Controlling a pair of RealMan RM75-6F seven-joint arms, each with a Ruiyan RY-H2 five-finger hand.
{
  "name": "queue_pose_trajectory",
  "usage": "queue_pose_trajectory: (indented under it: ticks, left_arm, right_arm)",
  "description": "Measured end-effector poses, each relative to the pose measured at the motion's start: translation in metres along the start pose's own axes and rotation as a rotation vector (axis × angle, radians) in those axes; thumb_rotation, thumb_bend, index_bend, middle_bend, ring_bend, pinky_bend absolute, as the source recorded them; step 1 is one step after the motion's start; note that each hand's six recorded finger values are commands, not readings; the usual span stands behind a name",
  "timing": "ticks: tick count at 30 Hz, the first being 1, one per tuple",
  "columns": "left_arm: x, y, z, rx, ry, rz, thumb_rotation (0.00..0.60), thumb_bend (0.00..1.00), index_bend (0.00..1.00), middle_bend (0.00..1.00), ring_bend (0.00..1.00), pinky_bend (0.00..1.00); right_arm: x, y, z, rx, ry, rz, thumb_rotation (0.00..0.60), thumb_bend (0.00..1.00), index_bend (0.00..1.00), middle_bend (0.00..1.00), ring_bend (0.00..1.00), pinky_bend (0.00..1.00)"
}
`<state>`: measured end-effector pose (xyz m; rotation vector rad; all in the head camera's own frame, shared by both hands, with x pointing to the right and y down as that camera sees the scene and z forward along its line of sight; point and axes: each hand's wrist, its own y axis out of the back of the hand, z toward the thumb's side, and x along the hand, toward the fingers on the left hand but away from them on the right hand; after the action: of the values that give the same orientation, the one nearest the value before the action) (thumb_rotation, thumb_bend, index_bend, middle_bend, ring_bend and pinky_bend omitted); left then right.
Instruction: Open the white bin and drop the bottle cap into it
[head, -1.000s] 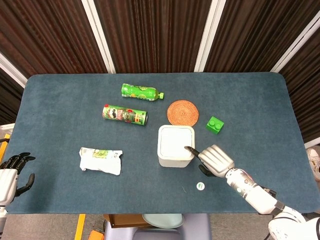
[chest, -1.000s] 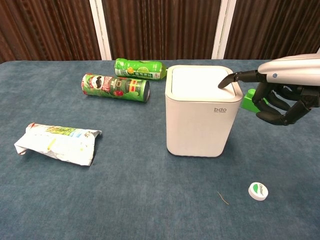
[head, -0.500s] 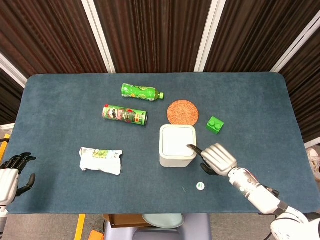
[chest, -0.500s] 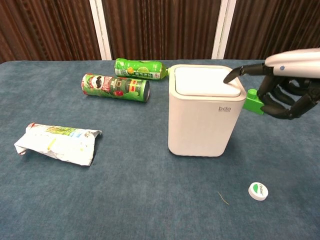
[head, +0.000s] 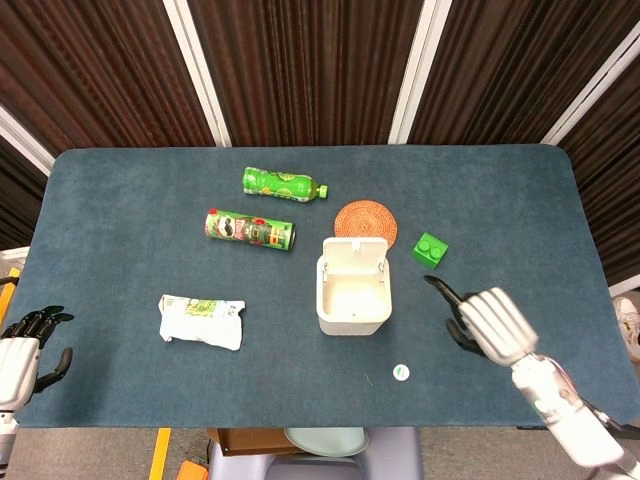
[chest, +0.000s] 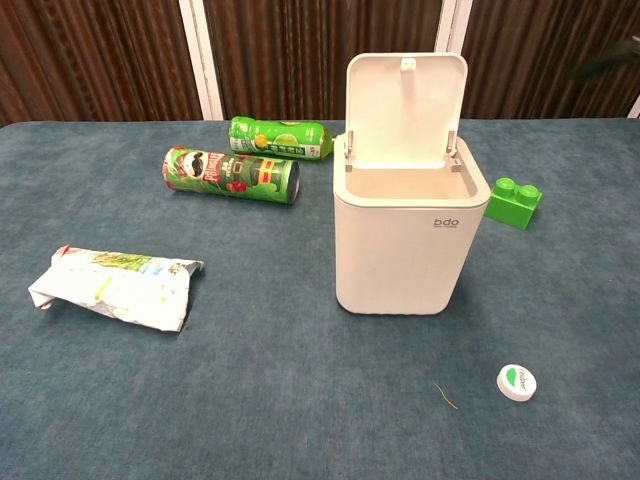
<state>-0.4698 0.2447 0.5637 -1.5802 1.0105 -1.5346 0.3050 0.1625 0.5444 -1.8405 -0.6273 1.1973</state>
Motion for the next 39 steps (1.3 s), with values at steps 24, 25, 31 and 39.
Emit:
queue_pose_trajectory:
  ticks: [24, 25, 31, 39]
  left_arm:
    - [0.000, 0.002, 0.000, -0.006, -0.003, 0.007, 0.600, 0.45, 0.29, 0.21, 0.21, 0.34]
    - [0.000, 0.002, 0.000, -0.007, -0.003, 0.007, 0.600, 0.45, 0.29, 0.21, 0.21, 0.34]
    - [0.000, 0.003, 0.000, -0.011, -0.004, 0.010, 0.600, 0.45, 0.29, 0.21, 0.21, 0.34]
    - [-0.001, 0.004, -0.002, -0.019, 0.000, 0.009, 0.600, 0.45, 0.29, 0.21, 0.21, 0.34]
  right_arm:
    - [0.004, -0.108, 0.010, 0.056, 0.144, 0.323, 0.600, 0.36, 0.46, 0.87, 0.85, 0.99]
    - [0.002, -0.112, 0.012, 0.058, 0.150, 0.335, 0.600, 0.36, 0.46, 0.87, 0.85, 0.99]
    - [-0.012, -0.129, 0.024, 0.071, 0.181, 0.379, 0.600, 0.36, 0.45, 0.87, 0.85, 0.99]
    - [-0.028, -0.147, 0.036, 0.073, 0.204, 0.408, 0.600, 0.36, 0.45, 0.88, 0.85, 0.99]
